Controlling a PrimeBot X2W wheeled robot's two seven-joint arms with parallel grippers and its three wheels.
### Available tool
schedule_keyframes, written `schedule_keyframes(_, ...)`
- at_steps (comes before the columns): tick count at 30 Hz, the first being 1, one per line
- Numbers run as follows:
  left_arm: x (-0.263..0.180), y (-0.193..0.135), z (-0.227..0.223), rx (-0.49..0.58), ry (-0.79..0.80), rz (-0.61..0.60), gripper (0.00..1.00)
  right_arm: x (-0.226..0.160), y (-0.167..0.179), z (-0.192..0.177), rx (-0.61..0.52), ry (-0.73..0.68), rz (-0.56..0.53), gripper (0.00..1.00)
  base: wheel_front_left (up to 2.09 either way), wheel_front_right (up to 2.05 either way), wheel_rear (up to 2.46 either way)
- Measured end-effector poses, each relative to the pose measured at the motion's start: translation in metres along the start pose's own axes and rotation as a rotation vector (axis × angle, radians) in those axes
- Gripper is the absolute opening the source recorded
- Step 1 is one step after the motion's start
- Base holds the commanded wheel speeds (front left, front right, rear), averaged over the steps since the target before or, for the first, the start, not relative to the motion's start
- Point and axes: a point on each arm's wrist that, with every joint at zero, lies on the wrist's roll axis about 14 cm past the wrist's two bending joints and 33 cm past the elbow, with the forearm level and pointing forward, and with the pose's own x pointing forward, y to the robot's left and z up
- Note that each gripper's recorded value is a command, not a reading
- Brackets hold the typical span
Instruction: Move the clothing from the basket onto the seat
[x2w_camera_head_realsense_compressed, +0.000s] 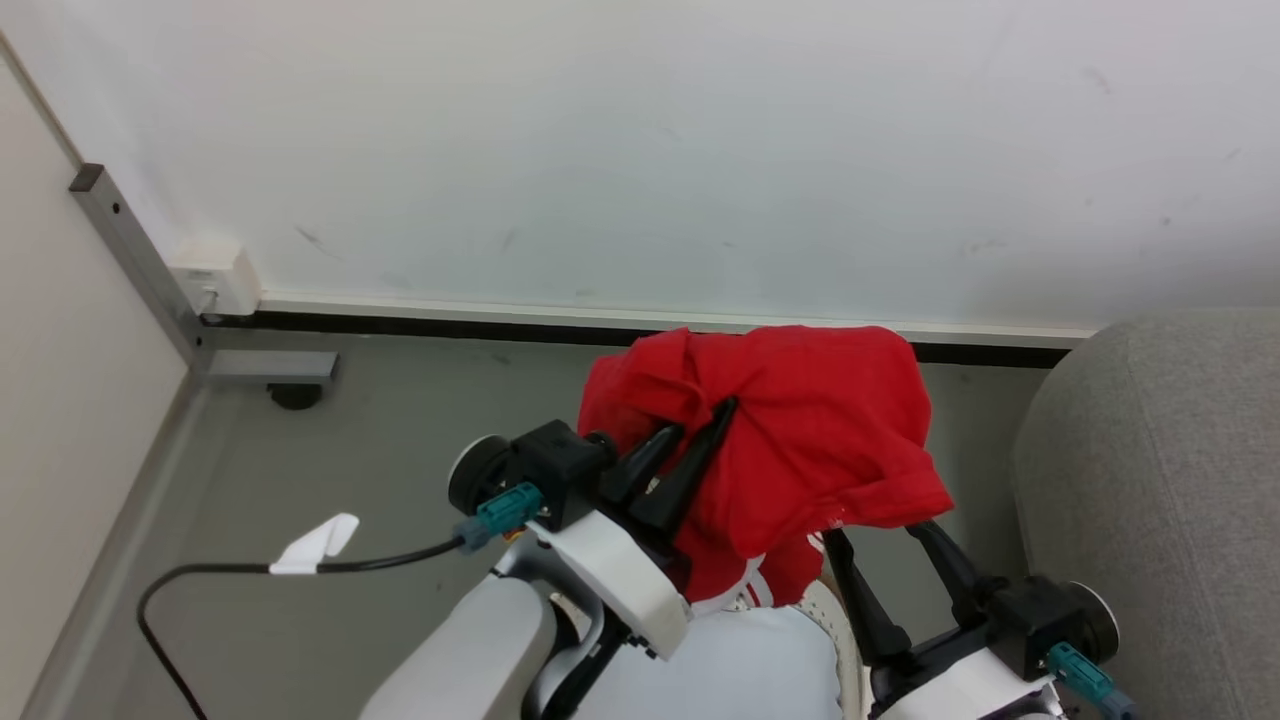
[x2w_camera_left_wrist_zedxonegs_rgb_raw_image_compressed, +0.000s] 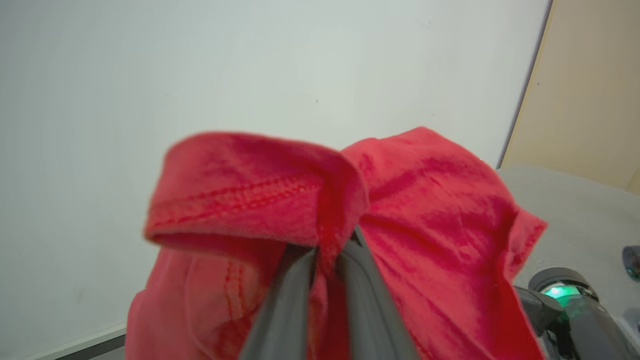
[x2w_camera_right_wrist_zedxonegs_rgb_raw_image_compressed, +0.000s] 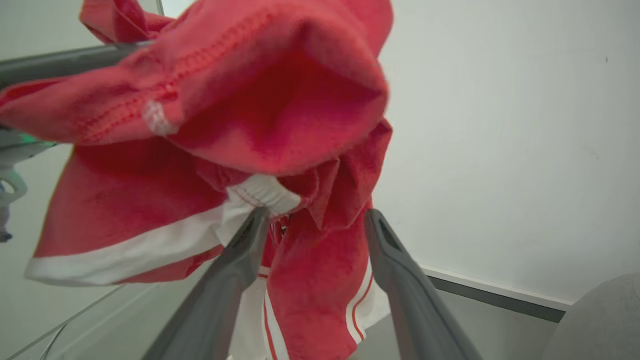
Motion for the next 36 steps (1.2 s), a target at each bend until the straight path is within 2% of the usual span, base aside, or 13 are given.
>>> schedule_keyframes(10,-0.014,-0.02,-0.002,-0.002,0.018,-0.038,0.0,0.021,0.007,-0.005,-0.065,0.032,0.058,1.0,0.0,0.0,0.0)
schedule_keyframes(14,-0.02,-0.025,-0.004,-0.004,0.031,-0.041,0.0,0.028,0.025,-0.005,-0.091,0.041,0.134,1.0,0.0,0.0,0.0)
schedule_keyframes(20,-0.028,-0.027,-0.01,-0.009,0.056,-0.04,0.0,0.035,0.055,-0.006,-0.074,0.045,0.236,1.0,0.0,0.0,0.0)
schedule_keyframes(28,-0.031,-0.023,-0.015,-0.016,0.07,-0.027,0.0,0.043,0.064,-0.005,-0.068,0.042,0.267,1.0,0.0,0.0,0.0)
schedule_keyframes(29,-0.03,-0.023,-0.015,-0.016,0.07,-0.027,0.0,0.043,0.065,-0.005,-0.068,0.041,0.27,0.72,0.0,0.0,0.0)
schedule_keyframes(30,-0.03,-0.023,-0.015,-0.016,0.07,-0.027,0.0,0.044,0.065,-0.004,-0.065,0.04,0.27,0.31,0.0,0.0,0.0)
schedule_keyframes(31,-0.03,-0.023,-0.015,-0.016,0.069,-0.028,0.0,0.044,0.064,-0.004,-0.061,0.038,0.267,0.0,0.0,0.0,0.0)
schedule_keyframes(36,-0.028,-0.022,-0.016,-0.022,0.071,-0.028,0.0,0.045,0.059,-0.001,-0.053,0.032,0.251,0.0,0.0,0.0,0.0)
